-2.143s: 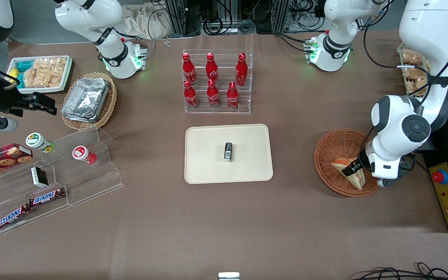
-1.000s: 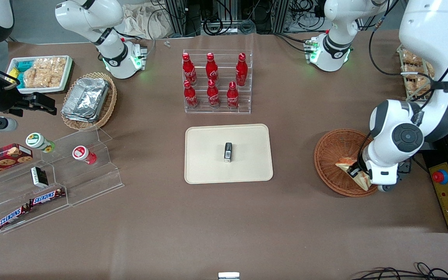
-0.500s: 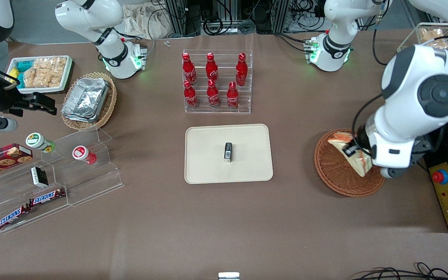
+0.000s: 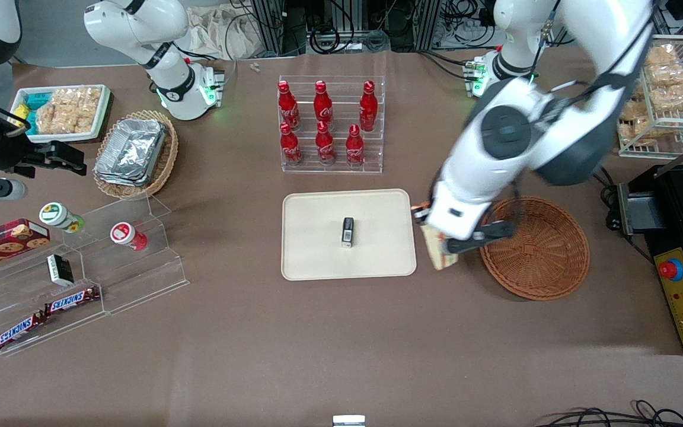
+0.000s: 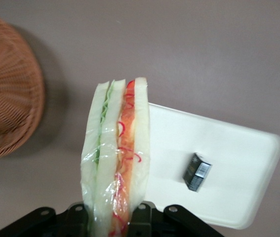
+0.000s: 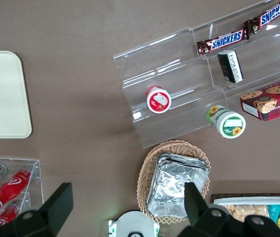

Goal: Place sandwich from basket to tray

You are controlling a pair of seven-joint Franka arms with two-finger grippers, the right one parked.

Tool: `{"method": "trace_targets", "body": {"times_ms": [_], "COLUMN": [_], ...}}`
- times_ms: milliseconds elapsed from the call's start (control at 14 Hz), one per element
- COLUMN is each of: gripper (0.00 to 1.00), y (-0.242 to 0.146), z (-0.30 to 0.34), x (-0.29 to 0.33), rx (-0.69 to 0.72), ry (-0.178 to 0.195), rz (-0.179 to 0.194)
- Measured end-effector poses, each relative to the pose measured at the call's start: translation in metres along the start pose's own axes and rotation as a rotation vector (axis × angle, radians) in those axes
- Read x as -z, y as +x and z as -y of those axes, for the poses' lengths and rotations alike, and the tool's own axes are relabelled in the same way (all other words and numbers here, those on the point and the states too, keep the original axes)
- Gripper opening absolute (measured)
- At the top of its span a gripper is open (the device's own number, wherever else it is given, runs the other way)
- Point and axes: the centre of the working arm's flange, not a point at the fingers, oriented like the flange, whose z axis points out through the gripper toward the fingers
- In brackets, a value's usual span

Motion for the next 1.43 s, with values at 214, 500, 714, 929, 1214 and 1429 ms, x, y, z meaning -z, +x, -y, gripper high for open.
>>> {"method": "trace_targets", "body": {"times_ms": [214, 500, 714, 929, 1214, 1429], "gripper": [0.2, 0.2, 0.2, 0.28, 0.67, 0.96], "y": [-0.031, -0.031, -0.039, -0.049, -0.027, -0.008], "z": [-0.034, -0.041, -0.051, -0.061, -0.057, -0.047], "x": [-0.092, -0.166, -0.202, -0.208, -0.182, -0.099], "rx": [-0.106, -0.141, -0.163, -0.185, -0.152, -0.09], "ry": [0.061, 0.065, 0.068, 0.082, 0.092, 0.118], "rz": [0.028, 0.076, 0.064, 0.052, 0.021, -0.017]}}
